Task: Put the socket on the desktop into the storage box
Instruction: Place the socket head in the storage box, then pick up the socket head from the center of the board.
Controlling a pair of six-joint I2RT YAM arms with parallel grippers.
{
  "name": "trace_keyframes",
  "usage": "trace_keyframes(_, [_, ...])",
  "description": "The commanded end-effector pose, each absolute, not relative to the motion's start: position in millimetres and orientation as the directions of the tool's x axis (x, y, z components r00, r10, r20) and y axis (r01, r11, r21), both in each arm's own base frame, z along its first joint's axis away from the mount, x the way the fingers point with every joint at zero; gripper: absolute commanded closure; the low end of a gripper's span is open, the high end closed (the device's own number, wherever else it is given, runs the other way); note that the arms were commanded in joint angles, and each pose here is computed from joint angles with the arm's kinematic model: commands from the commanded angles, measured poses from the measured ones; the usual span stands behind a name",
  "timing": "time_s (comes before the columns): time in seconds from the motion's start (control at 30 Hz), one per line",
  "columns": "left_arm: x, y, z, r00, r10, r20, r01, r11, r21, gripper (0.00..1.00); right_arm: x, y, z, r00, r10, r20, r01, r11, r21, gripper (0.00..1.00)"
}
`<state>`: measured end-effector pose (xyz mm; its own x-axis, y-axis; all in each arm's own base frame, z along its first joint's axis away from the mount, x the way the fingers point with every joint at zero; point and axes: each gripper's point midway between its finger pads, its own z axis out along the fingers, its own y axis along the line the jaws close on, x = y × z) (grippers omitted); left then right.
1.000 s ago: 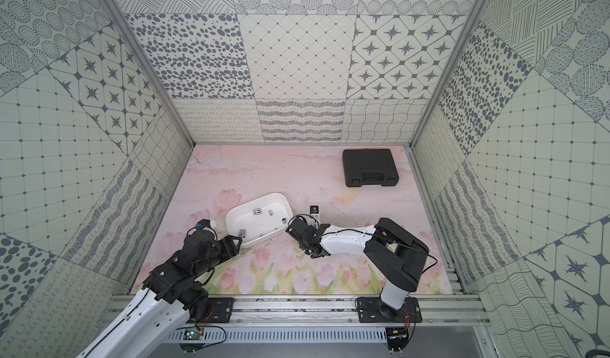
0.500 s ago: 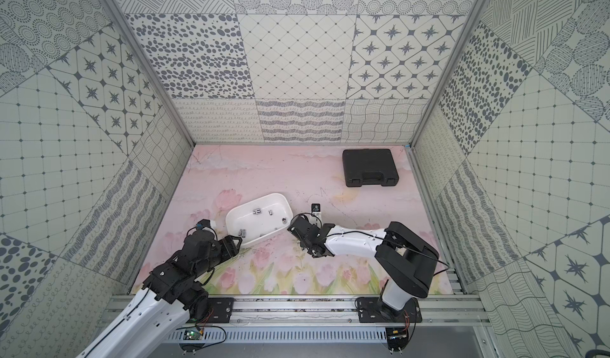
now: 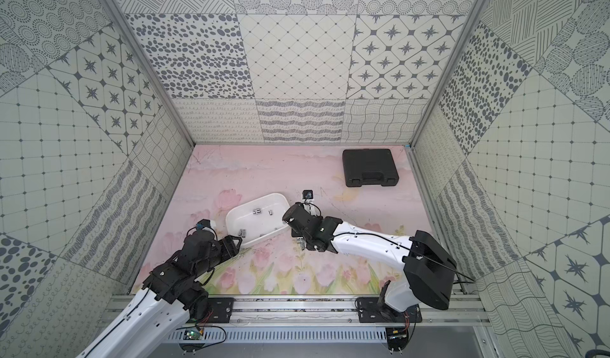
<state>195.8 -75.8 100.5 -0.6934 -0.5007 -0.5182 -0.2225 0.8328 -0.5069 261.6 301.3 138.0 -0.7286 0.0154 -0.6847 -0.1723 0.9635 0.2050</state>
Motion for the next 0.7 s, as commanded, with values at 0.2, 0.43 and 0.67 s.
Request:
trace_keyframes(0.2, [199.0, -77.9, 104.0, -0.684, -0.503, -0.529, -0.208, 0.829, -0.519, 0.28, 276.7, 388.4, 136.6, -0.720, -0.114, -0.685, -0.335, 0.921, 0.198, 0.79])
trace_keyframes(0.43, [198.8, -77.8, 103.5, -0.684, -0.503, -0.528, -0.209, 0.829, -0.519, 0.28, 284.5, 418.2, 106.1, -0.745, -0.178, -0.643, -0.364, 0.916, 0.167, 0.77])
trace_keyframes(0.67, [198.9, -77.9, 103.8, -0.684, -0.502, -0.529, -0.208, 0.829, -0.519, 0.28, 288.0, 422.7, 106.2, -0.743, -0.191, -0.642, -0.370, 0.916, 0.156, 0.59])
